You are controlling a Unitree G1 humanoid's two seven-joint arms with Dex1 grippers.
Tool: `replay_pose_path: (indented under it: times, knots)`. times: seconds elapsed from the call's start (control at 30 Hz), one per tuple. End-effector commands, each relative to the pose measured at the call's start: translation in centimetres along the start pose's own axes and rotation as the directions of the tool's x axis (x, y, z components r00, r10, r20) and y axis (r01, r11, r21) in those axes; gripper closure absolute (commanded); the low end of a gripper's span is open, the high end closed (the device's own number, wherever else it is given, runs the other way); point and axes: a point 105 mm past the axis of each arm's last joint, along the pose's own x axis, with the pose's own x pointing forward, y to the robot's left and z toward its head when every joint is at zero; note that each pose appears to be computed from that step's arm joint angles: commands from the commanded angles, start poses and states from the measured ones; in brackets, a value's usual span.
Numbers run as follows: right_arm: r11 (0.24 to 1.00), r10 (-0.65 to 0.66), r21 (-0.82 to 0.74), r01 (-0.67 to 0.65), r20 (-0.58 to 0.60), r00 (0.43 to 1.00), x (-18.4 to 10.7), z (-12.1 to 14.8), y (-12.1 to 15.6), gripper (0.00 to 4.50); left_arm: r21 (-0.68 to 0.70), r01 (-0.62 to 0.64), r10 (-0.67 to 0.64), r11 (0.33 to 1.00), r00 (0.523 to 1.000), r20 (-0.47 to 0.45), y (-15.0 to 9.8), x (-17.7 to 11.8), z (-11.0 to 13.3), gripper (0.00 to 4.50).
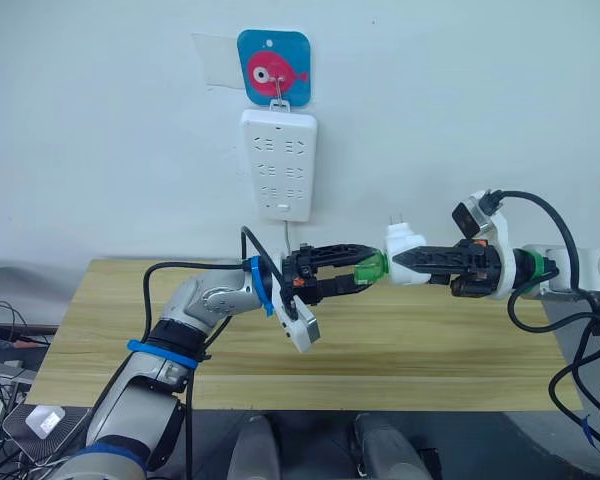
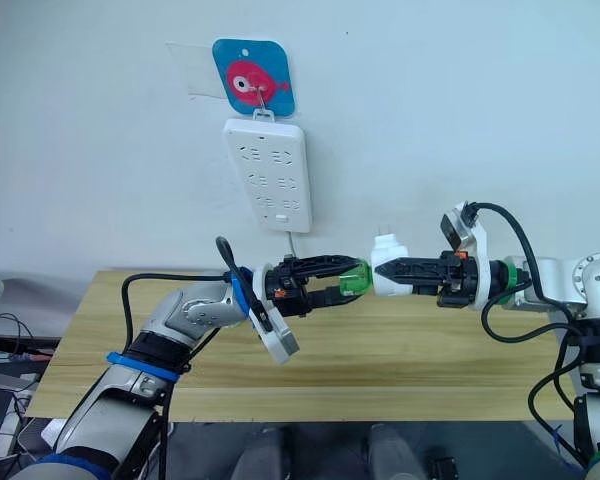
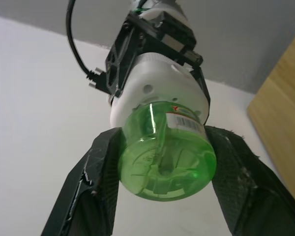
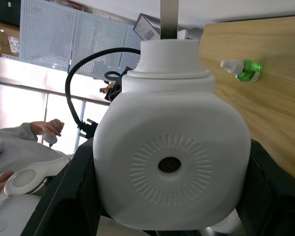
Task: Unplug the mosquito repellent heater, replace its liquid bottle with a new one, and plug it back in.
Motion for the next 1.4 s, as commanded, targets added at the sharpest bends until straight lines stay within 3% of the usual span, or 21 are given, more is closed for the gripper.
replay_pose_path:
  times: [0.03, 0.1, 0.17, 0.2, 0.23, 0.27, 0.33, 0.43, 0.53, 0.77, 0.87, 1.13, 1.27, 1.33, 1.4]
  knots:
    - [0.999, 0.007, -0.053, -0.009, -0.028, 1.0, -0.5, -0.2, 1.0, 1.41, -0.503, -0.023, 0.032, 0.864, 0.999, 0.008, 0.9, 1.1, 0.7, 2.27]
    - [0.998, -0.004, -0.057, 0.001, -0.042, 0.999, -0.7, -0.5, 0.9, 1.41, -0.788, -0.092, 0.101, 0.609, 0.994, -0.038, 2.6, 1.3, 0.4, 2.27]
    - [0.998, 0.001, -0.058, -0.004, -0.049, 0.999, -0.8, -0.5, 0.9, 1.41, -0.952, -0.081, 0.05, 0.294, 0.996, -0.07, 2.5, 1.3, 0.3, 2.27]
    - [0.998, 0.007, -0.066, -0.011, -0.063, 0.998, -0.8, -0.8, 1.1, 1.41, -0.997, -0.049, 0.008, 0.06, 0.999, -0.049, 2.0, 0.9, 0.6, 2.27]
    - [0.997, 0.01, -0.075, -0.016, -0.078, 0.997, -0.7, -1.0, 1.2, 1.41, -0.992, -0.016, -0.033, -0.129, 0.999, -0.012, 1.4, 0.5, 1.1, 2.27]
    - [0.996, 0.008, -0.085, -0.017, -0.096, 0.995, -0.6, -1.3, 1.2, 1.41, -0.966, 0.007, -0.062, -0.259, 0.998, 0.023, 0.9, 0.0, 1.5, 2.27]
    - [0.994, 0.005, -0.104, -0.018, -0.124, 0.992, -0.4, -1.9, 1.2, 1.41, -0.904, 0.032, -0.075, -0.426, 0.995, 0.071, 0.2, -1.4, 1.8, 2.27]
    - [0.993, 0.005, -0.116, -0.02, -0.125, 0.992, -0.4, -2.0, 1.2, 1.41, -0.79, 0.056, 0.003, -0.611, 0.998, 0.069, 0.6, -2.9, 1.4, 2.27]
    - [0.993, -0.005, -0.12, -0.009, -0.115, 0.993, -0.7, -1.9, 1.1, 1.41, -0.728, 0.105, 0.068, -0.677, 0.994, 0.08, 1.7, -3.4, 1.6, 2.27]
    - [0.992, -0.044, -0.121, 0.035, -0.073, 0.996, -1.4, -1.6, 0.3, 1.41, -0.711, 0.082, 0.02, -0.698, 0.995, 0.095, 0.6, -3.8, 2.5, 2.27]
    - [0.992, -0.036, -0.124, 0.027, -0.073, 0.997, -1.3, -1.5, 0.5, 1.41, -0.745, 0.049, 0.015, -0.665, 0.999, 0.052, 0.4, -3.4, 2.2, 2.27]
    - [0.992, -0.047, -0.12, 0.04, -0.056, 0.997, -1.6, -1.1, 0.3, 1.41, -0.755, 0.035, 0.015, -0.655, 0.999, 0.033, 0.5, -3.8, 2.3, 2.27]
    - [0.989, -0.112, -0.103, 0.11, -0.008, 0.994, -3.1, -0.3, -0.6, 1.41, -0.757, 0.025, 0.007, -0.653, 1.0, 0.026, 0.7, -5.1, 2.7, 2.27]
    - [0.967, -0.237, -0.09, 0.237, 0.018, 0.971, -4.3, 0.0, -2.5, 1.41, -0.762, -0.005, -0.01, -0.648, 1.0, 0.002, 0.5, -5.9, 2.8, 2.27]
    - [0.899, -0.422, -0.122, 0.42, 0.003, 0.906, -5.6, -0.4, -5.3, 1.41, -0.771, -0.028, -0.037, -0.636, 0.999, -0.006, 0.0, -6.5, 3.1, 2.27]
